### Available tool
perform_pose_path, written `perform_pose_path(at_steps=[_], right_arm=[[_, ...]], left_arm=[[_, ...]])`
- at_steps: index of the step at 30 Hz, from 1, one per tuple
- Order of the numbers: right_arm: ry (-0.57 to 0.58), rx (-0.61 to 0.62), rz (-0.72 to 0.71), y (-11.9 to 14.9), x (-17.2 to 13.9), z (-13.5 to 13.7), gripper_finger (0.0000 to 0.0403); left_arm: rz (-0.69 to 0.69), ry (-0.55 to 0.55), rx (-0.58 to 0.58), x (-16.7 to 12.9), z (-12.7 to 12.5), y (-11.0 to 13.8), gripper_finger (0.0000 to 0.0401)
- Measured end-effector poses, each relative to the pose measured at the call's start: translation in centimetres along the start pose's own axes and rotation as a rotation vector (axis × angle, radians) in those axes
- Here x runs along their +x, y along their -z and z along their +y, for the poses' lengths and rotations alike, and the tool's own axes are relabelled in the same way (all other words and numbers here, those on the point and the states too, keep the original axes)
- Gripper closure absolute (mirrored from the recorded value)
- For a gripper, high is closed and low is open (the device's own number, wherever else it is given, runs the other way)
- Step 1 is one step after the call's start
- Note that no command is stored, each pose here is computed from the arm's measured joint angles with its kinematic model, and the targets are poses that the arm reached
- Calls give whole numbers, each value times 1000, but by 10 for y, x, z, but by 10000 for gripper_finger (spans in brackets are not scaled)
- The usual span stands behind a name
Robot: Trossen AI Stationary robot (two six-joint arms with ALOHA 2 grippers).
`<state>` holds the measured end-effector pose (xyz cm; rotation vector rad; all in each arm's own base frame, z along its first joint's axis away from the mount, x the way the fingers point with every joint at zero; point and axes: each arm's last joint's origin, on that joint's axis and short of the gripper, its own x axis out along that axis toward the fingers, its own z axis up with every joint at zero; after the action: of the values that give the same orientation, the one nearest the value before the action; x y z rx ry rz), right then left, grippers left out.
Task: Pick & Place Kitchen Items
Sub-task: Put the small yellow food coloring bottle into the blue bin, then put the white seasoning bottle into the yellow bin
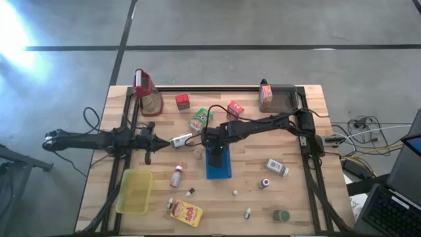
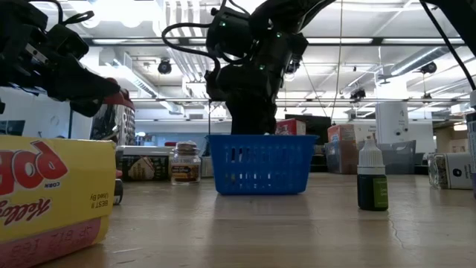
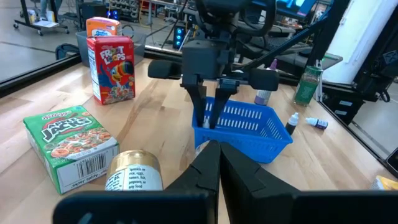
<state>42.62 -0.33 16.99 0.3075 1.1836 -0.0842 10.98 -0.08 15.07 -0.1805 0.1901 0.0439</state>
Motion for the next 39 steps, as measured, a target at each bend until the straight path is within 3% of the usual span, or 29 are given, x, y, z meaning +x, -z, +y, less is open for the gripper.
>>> perform_pose_path(at_steps=[11, 22, 39], right_arm=[[0, -2, 0, 0, 0, 0, 347], [-1, 7, 1, 0, 0, 0, 301], [-9, -6, -17, -5, -9, 3, 273]], left_arm=[[0, 0, 0, 0, 0, 0, 389], [0, 0, 0, 0, 0, 0, 389], [0, 0, 0, 0, 0, 0, 389]])
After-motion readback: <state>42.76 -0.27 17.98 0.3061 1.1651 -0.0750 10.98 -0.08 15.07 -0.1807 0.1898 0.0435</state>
